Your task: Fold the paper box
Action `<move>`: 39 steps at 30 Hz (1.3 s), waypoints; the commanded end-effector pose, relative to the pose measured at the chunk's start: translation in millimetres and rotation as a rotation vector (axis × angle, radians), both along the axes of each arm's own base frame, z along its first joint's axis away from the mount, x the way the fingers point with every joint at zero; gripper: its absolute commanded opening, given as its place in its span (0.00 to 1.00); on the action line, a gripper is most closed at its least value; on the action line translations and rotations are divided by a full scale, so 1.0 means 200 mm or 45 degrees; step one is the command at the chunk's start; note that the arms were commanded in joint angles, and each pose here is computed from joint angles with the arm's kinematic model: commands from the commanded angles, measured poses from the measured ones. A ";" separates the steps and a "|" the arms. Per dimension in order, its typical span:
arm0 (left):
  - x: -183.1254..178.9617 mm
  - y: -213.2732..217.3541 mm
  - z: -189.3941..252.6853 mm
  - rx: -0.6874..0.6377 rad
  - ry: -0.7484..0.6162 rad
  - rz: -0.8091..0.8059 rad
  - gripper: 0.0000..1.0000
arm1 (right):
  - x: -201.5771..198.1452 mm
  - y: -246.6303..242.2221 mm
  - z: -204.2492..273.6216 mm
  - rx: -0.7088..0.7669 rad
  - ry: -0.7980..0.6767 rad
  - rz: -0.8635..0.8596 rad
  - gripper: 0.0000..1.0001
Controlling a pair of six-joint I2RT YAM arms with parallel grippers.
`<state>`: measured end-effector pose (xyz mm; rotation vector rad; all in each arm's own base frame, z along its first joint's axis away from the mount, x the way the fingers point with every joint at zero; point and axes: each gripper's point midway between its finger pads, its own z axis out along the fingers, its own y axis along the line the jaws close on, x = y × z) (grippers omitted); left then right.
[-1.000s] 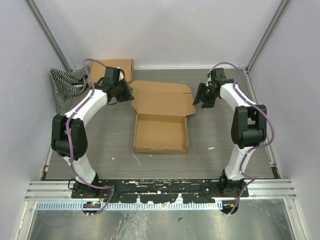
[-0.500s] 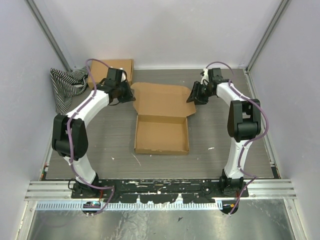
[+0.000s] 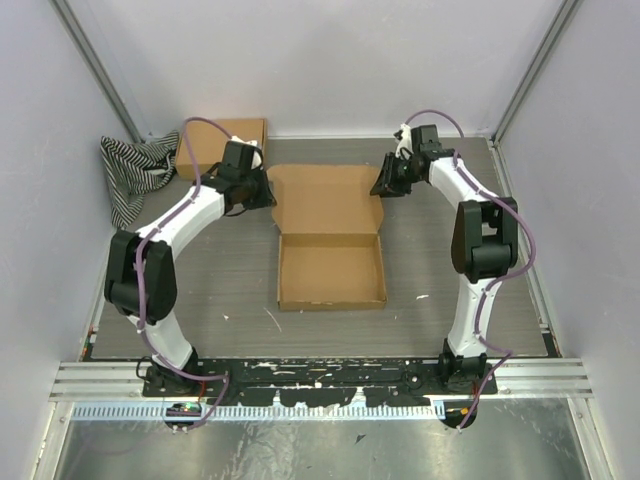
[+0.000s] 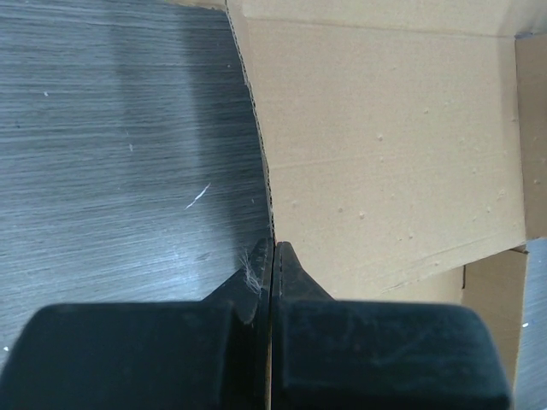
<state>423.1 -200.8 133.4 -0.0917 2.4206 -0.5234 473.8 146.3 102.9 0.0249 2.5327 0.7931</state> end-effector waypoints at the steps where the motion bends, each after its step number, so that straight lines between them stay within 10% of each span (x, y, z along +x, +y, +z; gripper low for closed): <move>1: 0.02 0.00 0.15 0.013 -0.161 -0.025 0.00 | 0.04 0.02 0.05 -0.014 -0.039 0.021 0.28; 17: 0.00 0.02 0.23 0.052 -0.272 -0.022 0.00 | 0.08 0.00 0.04 -0.211 -0.085 -0.006 0.01; 25: 0.03 0.16 0.30 0.218 -0.239 0.114 0.56 | 0.07 0.01 0.36 -0.328 -0.455 -0.075 0.01; 39: -0.03 0.14 0.43 0.252 -0.117 -0.064 0.59 | -0.20 0.00 0.60 -0.255 -0.761 -0.109 0.01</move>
